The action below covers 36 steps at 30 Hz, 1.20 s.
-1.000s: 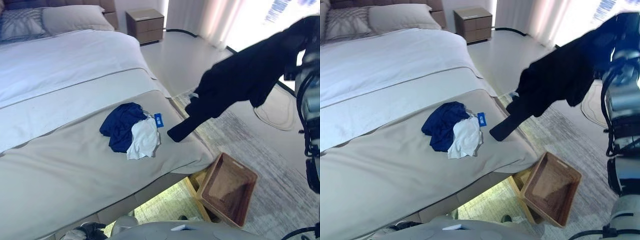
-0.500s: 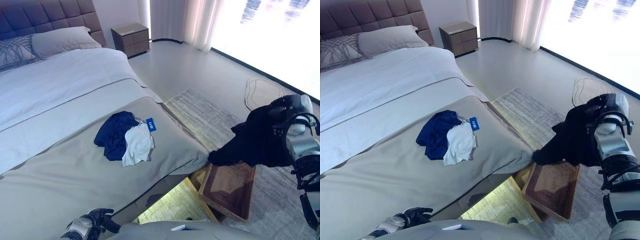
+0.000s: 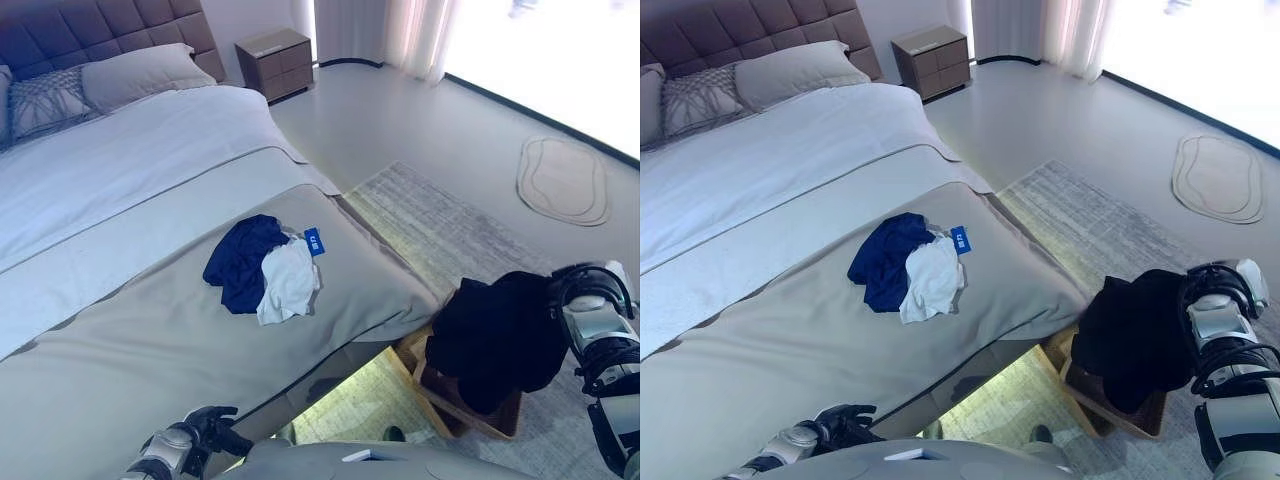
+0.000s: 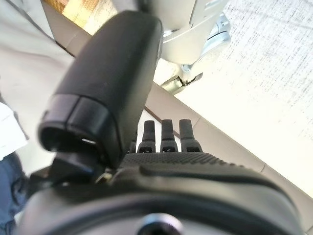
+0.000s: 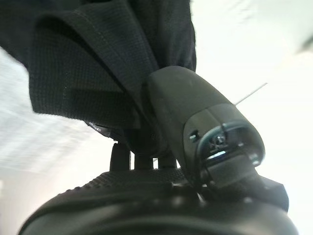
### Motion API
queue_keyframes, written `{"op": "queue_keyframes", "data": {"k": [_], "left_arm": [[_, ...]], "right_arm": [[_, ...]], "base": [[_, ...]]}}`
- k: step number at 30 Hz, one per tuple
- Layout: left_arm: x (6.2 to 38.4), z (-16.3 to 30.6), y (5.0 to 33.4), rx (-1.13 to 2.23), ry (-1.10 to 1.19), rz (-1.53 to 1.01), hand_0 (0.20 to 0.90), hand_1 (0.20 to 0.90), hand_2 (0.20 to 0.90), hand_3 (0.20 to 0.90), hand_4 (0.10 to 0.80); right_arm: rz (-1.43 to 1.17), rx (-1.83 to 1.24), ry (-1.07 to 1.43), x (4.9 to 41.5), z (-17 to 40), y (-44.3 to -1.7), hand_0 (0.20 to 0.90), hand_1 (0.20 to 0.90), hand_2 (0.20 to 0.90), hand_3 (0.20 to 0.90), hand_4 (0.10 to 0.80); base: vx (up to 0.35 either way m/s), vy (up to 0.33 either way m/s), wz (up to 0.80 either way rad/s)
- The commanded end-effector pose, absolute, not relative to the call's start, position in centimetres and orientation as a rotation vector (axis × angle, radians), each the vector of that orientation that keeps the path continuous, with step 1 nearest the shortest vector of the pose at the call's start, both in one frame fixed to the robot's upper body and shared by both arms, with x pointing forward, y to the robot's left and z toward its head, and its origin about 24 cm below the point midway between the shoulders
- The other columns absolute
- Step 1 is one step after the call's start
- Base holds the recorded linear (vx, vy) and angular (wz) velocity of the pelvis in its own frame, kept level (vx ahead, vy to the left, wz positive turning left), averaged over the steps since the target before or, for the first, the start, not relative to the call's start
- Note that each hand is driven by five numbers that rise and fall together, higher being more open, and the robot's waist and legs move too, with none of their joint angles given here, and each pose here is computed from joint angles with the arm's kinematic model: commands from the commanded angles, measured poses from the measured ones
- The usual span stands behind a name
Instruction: Pick up the clothes from the bed and place them into the basket
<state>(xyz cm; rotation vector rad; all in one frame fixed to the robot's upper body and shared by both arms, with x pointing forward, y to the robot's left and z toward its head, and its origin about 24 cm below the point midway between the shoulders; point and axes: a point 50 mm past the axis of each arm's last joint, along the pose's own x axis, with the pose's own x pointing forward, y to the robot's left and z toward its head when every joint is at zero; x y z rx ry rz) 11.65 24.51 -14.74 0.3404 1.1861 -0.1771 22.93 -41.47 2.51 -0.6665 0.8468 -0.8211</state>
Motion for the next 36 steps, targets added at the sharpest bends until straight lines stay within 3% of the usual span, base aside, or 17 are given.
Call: {"op": "queue_keyframes", "data": {"k": [1,13,21,27,31,36], "left_arm": [[16.3,-13.0,24.6,0.390,1.034,-0.183,0.900,0.900,0.900,0.900,0.800],[13.9,-13.4,27.1,0.342,1.119,-0.077,0.900,0.900,0.900,0.900,0.800],[12.2,-14.0,27.2,0.282,1.145,-0.030,0.900,0.900,0.900,0.900,0.800],[10.9,-14.5,27.1,0.231,1.162,0.024,0.900,0.900,0.900,0.900,0.800],[9.1,-14.8,27.8,0.183,1.200,0.083,0.900,0.900,0.900,0.900,0.800],[5.9,-15.3,28.2,0.134,1.292,0.129,0.900,0.900,0.900,0.900,0.800]], "right_arm": [[-0.955,-0.662,0.734,23.7,5.3,-43.0,0.900,0.900,0.900,0.900,0.800],[-0.983,-0.626,0.935,19.1,1.8,-44.2,0.900,0.900,0.900,0.900,0.800],[-1.078,-0.584,0.889,17.9,2.4,-45.3,0.900,0.900,0.900,0.900,0.800],[-1.170,-0.253,0.621,17.4,2.3,-45.5,0.900,0.900,0.900,0.900,0.800],[-1.135,0.244,0.423,17.9,-0.6,-43.0,0.900,0.900,0.900,0.900,0.800],[-1.146,0.432,0.363,17.4,-4.0,-39.7,0.900,0.900,0.900,0.900,0.800]], "base": [[-0.092,-0.050,0.26],[0.027,-0.006,0.14],[0.043,0.097,0.10],[0.049,0.191,0.23],[0.041,0.122,0.13],[0.084,0.132,0.11]]}}
